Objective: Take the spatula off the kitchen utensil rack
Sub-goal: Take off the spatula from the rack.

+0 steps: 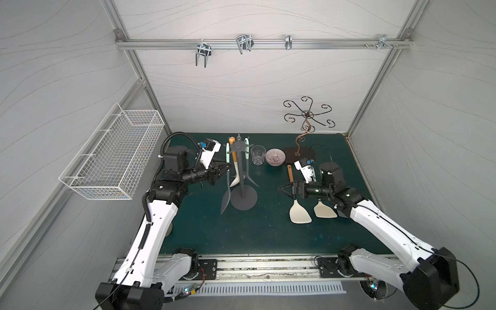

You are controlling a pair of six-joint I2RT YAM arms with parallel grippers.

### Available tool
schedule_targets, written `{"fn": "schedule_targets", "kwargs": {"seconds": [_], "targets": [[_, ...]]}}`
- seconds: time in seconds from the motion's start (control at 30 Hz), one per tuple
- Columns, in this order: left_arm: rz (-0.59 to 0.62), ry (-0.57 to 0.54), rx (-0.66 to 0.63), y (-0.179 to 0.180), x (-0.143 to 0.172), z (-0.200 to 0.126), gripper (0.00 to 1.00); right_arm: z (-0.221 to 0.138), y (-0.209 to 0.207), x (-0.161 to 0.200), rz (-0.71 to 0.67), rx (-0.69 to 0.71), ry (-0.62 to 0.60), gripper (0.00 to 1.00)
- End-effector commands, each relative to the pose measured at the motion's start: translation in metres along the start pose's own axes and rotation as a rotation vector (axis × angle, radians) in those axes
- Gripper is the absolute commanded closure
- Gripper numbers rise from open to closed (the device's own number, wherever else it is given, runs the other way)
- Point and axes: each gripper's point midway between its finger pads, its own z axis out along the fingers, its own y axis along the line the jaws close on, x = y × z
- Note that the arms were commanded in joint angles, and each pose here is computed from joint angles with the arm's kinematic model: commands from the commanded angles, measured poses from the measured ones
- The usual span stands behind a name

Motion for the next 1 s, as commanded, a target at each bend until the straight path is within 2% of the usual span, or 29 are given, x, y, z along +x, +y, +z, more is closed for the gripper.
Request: {"fn": "schedule_targets", "kwargs": {"seconds": [0.0, 0.23, 0.63, 0.97], "targets": [[0.094, -0.046, -0.018, -0.008, -0.016, -0.010, 1.00, -0.005, 0.010, -0.010, -0.023, -0.023, -0.026, 0.01], [0.104, -0.040, -0.082, -0.004, -0.021, -0.017, 1.00, -0.005, 0.010, -0.009, -0.021, -0.025, -0.023, 0.01], [0.092, -0.033, -0.098, -0.008, -0.031, -0.025, 1.00, -0.006, 0.011, -0.011, -0.025, -0.027, -0.026, 0.01], [0.091, -0.026, -0.227, 0.001, -0.032, -0.040, 1.00, -0.006, 0.024, -0.024, -0.031, -0.065, -0.044, 0.01]]}}
